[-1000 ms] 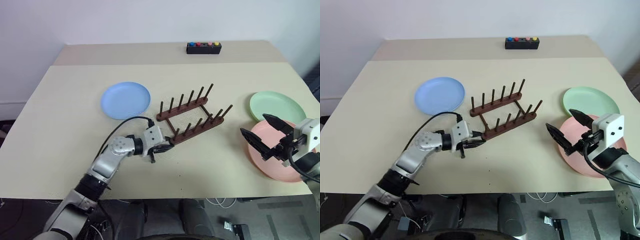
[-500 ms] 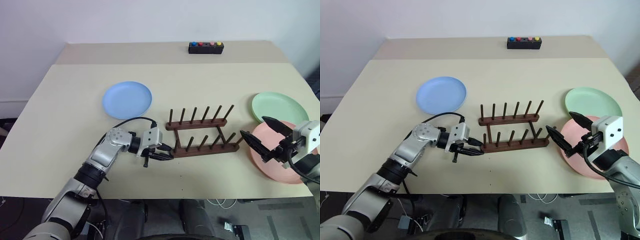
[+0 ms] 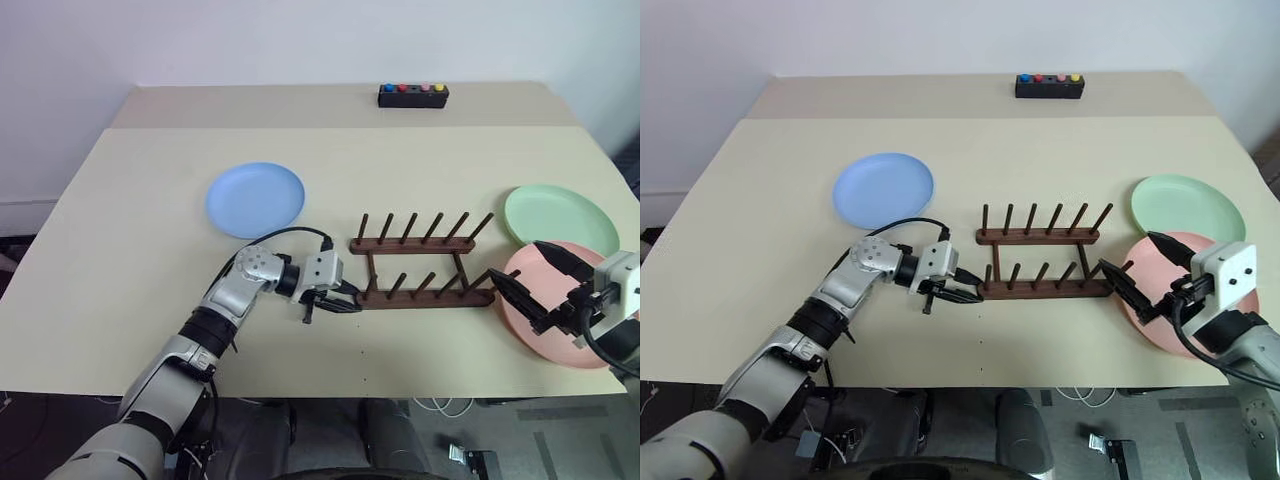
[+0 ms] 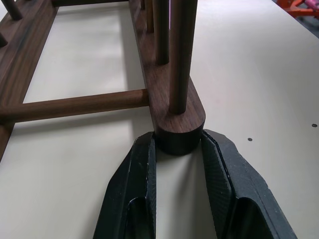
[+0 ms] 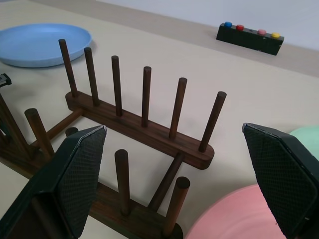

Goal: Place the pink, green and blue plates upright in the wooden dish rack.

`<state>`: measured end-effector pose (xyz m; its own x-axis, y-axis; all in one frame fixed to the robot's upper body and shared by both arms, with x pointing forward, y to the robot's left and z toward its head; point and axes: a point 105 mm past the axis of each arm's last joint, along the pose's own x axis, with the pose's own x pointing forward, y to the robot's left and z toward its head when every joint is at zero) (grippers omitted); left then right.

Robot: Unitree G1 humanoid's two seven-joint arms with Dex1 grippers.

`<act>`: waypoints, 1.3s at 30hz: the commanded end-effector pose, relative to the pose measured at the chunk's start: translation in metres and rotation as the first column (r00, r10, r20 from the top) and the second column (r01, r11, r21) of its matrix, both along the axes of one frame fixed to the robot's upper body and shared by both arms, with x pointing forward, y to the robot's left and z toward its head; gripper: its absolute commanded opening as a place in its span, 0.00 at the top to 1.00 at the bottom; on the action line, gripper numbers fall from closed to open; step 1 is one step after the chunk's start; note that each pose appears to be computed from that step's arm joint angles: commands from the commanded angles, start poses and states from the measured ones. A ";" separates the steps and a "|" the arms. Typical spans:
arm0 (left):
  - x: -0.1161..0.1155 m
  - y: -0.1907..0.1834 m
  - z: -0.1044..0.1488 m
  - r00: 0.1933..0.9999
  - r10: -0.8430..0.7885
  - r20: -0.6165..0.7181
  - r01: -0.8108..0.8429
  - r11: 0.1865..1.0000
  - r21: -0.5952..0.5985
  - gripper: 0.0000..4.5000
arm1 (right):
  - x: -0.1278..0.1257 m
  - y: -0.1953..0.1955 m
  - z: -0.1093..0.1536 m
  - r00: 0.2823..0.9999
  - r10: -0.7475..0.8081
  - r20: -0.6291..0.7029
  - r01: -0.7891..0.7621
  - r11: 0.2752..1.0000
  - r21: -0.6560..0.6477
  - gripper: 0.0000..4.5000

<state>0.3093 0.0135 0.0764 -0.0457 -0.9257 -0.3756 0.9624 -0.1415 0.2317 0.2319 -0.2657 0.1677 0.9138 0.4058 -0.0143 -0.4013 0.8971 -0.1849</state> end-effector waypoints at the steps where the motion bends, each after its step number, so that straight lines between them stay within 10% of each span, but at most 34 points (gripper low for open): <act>1: 0.002 -0.003 0.002 1.000 -0.005 0.024 0.005 1.000 0.002 0.83 | -0.004 0.001 0.014 0.998 0.001 0.063 -0.001 1.000 -0.004 0.00; 15: 0.002 -0.001 0.002 1.000 -0.008 0.010 0.008 1.000 -0.002 0.83 | -0.001 0.001 0.015 0.998 0.002 0.069 -0.002 1.000 -0.005 0.00; 23: 0.005 0.003 0.009 1.000 0.026 -0.004 -0.026 0.999 -0.024 0.01 | -0.003 -0.002 0.014 0.998 -0.005 0.062 0.006 1.000 -0.014 0.00; 29: 0.004 0.022 0.021 0.996 0.082 -0.036 -0.084 0.994 -0.062 0.01 | -0.015 -0.015 0.015 0.999 -0.035 0.034 0.036 0.998 -0.045 0.00; 32: -0.005 0.035 0.023 0.995 0.086 -0.053 -0.089 0.994 -0.058 0.21 | -0.025 -0.020 0.012 1.000 -0.027 -0.005 0.027 0.998 -0.058 0.20; 39: -0.039 0.033 0.023 0.993 0.036 -0.114 -0.044 0.997 -0.065 0.99 | -0.043 0.005 -0.008 0.977 0.114 -0.181 -0.129 0.989 -0.075 0.99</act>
<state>0.2790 0.0552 0.0910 -0.0120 -0.9440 -0.3298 0.9920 -0.0527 0.1149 0.1911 -0.2748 0.1552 0.8691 0.4494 -0.2066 -0.4842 0.8584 -0.1695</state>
